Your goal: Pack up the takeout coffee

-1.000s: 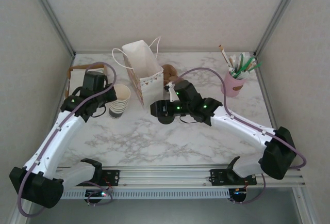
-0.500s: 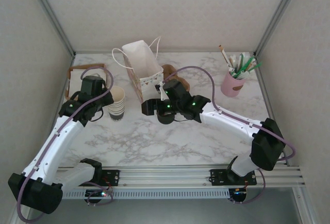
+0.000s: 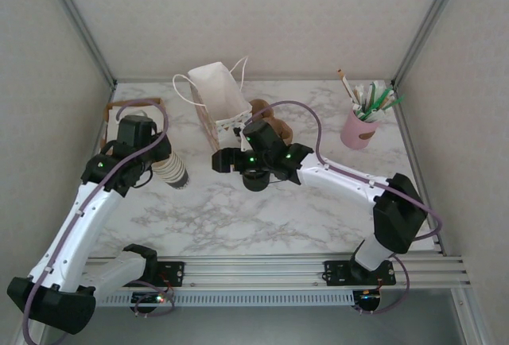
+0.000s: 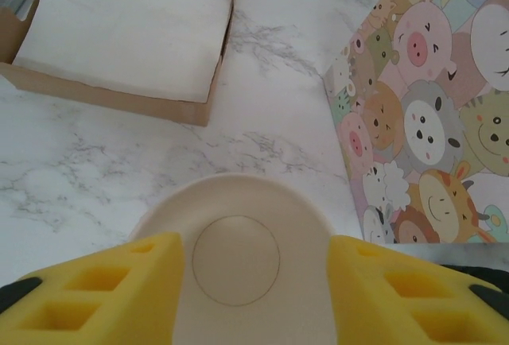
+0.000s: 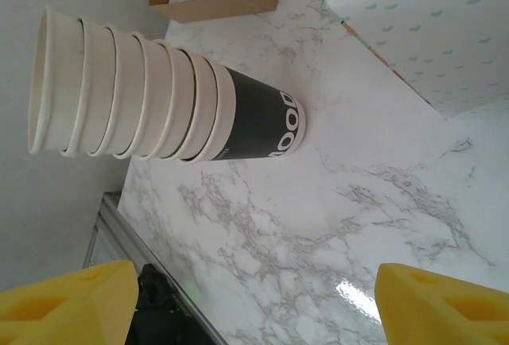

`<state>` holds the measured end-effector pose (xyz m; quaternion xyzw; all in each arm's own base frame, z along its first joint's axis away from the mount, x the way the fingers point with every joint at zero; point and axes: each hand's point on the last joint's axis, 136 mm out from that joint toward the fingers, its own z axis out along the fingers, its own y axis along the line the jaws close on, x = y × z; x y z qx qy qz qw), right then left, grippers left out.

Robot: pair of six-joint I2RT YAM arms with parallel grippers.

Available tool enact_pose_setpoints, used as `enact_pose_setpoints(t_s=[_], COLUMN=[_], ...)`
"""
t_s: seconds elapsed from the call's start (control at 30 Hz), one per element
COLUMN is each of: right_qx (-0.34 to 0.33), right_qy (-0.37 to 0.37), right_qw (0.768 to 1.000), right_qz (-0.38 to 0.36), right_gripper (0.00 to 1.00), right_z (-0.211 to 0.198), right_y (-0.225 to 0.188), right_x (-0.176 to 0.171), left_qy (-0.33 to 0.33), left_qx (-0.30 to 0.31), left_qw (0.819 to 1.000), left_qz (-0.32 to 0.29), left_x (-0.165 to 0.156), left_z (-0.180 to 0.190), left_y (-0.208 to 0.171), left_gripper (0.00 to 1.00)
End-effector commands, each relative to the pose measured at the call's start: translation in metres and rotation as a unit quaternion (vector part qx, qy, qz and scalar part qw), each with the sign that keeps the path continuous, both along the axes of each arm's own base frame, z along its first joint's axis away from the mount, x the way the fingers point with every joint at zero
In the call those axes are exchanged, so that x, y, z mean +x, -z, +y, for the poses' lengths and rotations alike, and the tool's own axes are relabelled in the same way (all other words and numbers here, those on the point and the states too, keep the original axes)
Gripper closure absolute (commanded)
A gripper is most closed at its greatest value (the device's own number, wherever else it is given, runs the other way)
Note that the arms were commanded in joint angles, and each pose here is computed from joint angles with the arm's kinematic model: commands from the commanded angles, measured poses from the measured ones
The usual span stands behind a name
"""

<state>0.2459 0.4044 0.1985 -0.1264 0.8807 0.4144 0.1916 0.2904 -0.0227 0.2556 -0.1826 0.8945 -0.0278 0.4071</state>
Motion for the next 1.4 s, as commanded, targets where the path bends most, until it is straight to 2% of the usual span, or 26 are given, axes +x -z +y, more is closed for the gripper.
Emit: enact_pose_setpoints(t_s=[0.0, 0.17, 0.4, 0.47, 0.8, 1.07, 1.3, 1.37], right_qx=[0.040, 0.055, 0.063, 0.064, 0.068, 0.067, 0.080, 0.082], right_qy=[0.003, 0.009, 0.014, 0.014, 0.020, 0.023, 0.023, 0.025], right_qw=[0.999, 0.998, 0.998, 0.997, 0.997, 0.997, 0.995, 0.995], right_qz=[-0.001, 0.012, 0.025, 0.028, 0.035, 0.040, 0.048, 0.049], right_gripper=[0.23, 0.27, 0.32, 0.33, 0.36, 0.37, 0.37, 0.38], right_z=[0.022, 0.040, 0.056, 0.060, 0.065, 0.066, 0.071, 0.071], right_y=[-0.019, -0.015, -0.009, -0.008, -0.005, -0.002, -0.004, -0.004], right_x=[0.003, 0.004, 0.007, 0.006, 0.007, 0.007, 0.008, 0.008], left_qy=[0.027, 0.098, 0.140, 0.147, 0.130, 0.132, 0.131, 0.130], left_qx=[0.006, -0.024, -0.026, -0.017, 0.051, 0.055, 0.057, 0.060], left_qw=[1.000, 0.995, 0.989, 0.988, 0.986, 0.984, 0.984, 0.983], left_qz=[0.010, 0.027, 0.038, 0.045, 0.092, 0.104, 0.107, 0.112], left_x=[-0.008, -0.011, -0.010, -0.009, -0.004, -0.001, -0.002, -0.002], left_z=[-0.003, -0.029, -0.051, -0.055, -0.050, -0.052, -0.052, -0.051], left_y=[-0.007, -0.005, -0.006, -0.004, 0.025, 0.034, 0.038, 0.041], left_gripper=[0.50, 0.57, 0.60, 0.63, 0.69, 0.85, 0.85, 0.81])
